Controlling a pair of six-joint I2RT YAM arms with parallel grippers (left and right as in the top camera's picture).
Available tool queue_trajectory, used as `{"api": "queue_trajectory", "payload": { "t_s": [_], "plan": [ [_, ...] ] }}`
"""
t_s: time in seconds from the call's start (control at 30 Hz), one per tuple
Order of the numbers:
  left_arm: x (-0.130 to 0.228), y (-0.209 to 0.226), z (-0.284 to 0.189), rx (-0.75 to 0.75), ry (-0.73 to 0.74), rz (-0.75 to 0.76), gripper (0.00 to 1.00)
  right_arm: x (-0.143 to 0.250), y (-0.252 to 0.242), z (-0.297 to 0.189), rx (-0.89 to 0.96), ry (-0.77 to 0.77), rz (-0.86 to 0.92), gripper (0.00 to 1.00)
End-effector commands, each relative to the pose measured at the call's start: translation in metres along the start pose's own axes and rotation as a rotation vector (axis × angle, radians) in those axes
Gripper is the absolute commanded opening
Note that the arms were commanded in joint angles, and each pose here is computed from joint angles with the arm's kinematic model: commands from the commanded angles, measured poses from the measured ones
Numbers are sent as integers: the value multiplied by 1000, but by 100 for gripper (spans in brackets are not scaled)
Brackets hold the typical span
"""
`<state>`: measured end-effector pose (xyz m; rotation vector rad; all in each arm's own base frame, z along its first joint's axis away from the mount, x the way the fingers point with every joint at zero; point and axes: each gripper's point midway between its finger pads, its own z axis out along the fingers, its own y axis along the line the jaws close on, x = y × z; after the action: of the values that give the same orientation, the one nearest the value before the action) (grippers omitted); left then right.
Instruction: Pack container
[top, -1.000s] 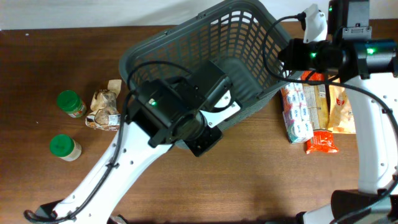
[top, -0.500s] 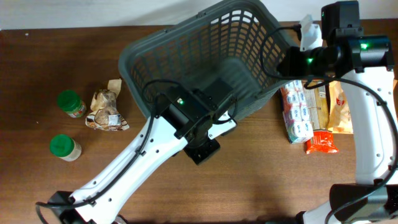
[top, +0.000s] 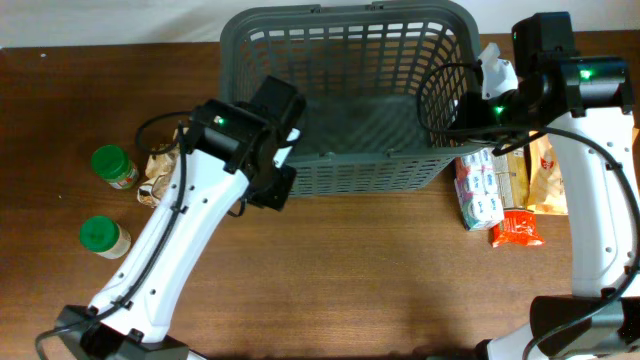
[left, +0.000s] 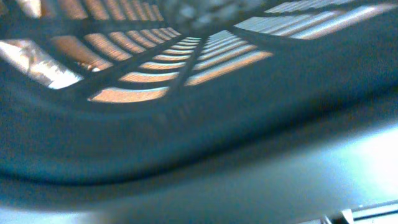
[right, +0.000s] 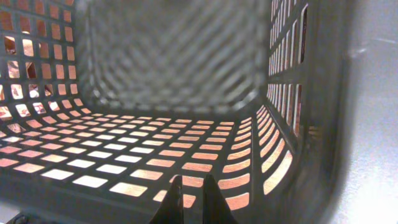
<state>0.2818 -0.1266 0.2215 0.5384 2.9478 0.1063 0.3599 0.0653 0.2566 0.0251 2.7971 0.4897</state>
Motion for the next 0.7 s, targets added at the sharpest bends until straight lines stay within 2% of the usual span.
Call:
{"api": "queue_trajectory", "payload": {
  "t_s": [0.0, 0.1, 0.17, 0.23, 0.3, 0.47, 0.67],
  "plan": [
    [2, 6, -3, -3, -5, -58, 2, -7, 1, -6, 16, -37, -34, 4],
    [6, 11, -33, 5, -83, -118, 2, -30, 13, -37, 3, -183, -80, 4],
    [1, 28, -76, 11, -239, -239, 2, -58, 17, -77, 30, -344, -102, 4],
    [2, 51, -113, 1, -374, -334, 6, -76, -3, -109, 115, -463, -49, 4],
    [10, 72, -139, -10, -464, -402, 9, -84, -25, -121, 178, -508, -8, 4],
    [40, 121, -167, -108, -563, -569, 9, -87, -90, -98, 263, -432, 136, 4],
    [46, 139, -173, -140, -590, -637, 10, -94, -110, -32, 242, -277, 201, 4]
  ]
}}
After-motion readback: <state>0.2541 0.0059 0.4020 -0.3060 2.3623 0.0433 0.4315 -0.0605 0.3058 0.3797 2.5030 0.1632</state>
